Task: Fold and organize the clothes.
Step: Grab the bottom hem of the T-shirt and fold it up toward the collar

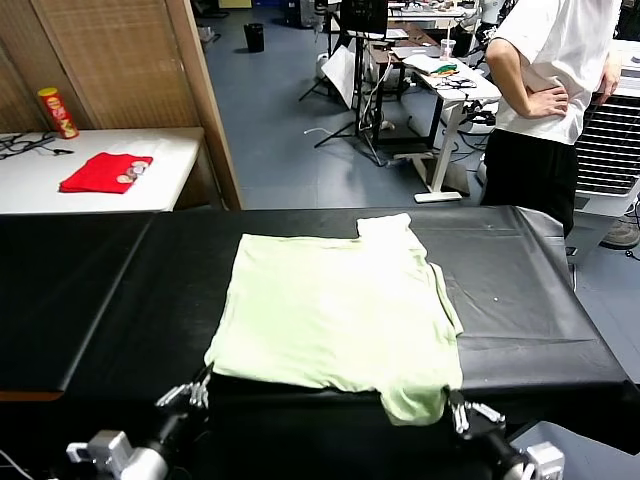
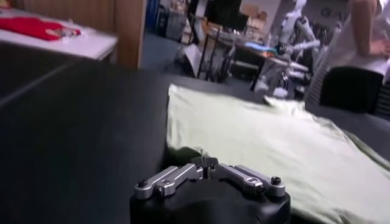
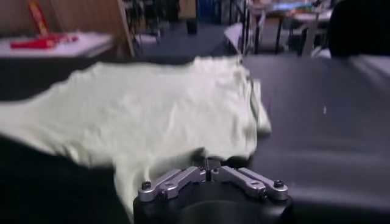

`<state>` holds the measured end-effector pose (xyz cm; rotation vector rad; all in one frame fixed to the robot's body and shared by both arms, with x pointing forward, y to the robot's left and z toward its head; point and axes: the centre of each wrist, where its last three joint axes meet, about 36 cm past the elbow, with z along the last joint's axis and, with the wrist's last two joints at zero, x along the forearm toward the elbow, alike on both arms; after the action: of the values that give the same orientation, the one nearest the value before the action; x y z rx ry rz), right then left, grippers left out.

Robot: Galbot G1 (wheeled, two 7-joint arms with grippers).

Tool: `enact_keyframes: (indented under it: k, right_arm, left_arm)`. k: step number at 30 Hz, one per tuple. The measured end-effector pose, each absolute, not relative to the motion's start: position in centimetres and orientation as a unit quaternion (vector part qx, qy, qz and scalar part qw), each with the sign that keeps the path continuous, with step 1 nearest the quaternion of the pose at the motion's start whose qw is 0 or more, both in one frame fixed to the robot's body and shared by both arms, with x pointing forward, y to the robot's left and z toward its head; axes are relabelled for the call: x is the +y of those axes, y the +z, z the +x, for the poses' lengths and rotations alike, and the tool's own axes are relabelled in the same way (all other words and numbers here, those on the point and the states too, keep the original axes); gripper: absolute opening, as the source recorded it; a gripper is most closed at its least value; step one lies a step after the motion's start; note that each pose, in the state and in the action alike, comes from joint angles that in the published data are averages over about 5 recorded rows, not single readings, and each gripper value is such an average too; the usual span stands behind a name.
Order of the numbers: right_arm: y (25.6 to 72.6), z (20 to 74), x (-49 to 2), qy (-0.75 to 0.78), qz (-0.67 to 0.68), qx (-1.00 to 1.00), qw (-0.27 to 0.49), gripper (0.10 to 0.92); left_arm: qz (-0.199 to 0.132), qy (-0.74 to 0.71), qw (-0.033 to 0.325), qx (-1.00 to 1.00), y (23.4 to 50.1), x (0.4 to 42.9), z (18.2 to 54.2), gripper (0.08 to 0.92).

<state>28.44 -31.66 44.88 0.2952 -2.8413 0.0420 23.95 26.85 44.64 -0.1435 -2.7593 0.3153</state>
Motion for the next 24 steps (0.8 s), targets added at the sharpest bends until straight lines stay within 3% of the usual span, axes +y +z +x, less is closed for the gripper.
enact_keyframes:
  k: [13, 19, 22, 24]
  right_arm:
    - [41.0, 39.8, -33.1, 0.026, 0.081, -0.989, 0.118, 0.121]
    - [39.0, 43.0, -32.6, 0.017, 0.096, -0.986, 0.137, 0.13]
    - [38.6, 43.3, -32.6, 0.015, 0.105, -0.983, 0.148, 0.224]
    - [38.7, 42.9, -32.6, 0.016, 0.109, -0.982, 0.154, 0.338]
  left_arm:
    - [-0.03, 0.076, 0.116, -0.99, 42.9, 26.3, 30.6, 0.127]
    - [-0.031, 0.046, 0.116, -0.992, 40.8, 26.7, 33.0, 0.127]
    - [-0.032, 0.036, 0.126, -0.991, 39.6, 26.8, 34.1, 0.152]
    - [-0.032, 0.03, 0.132, -0.99, 38.9, 26.9, 34.8, 0.223]
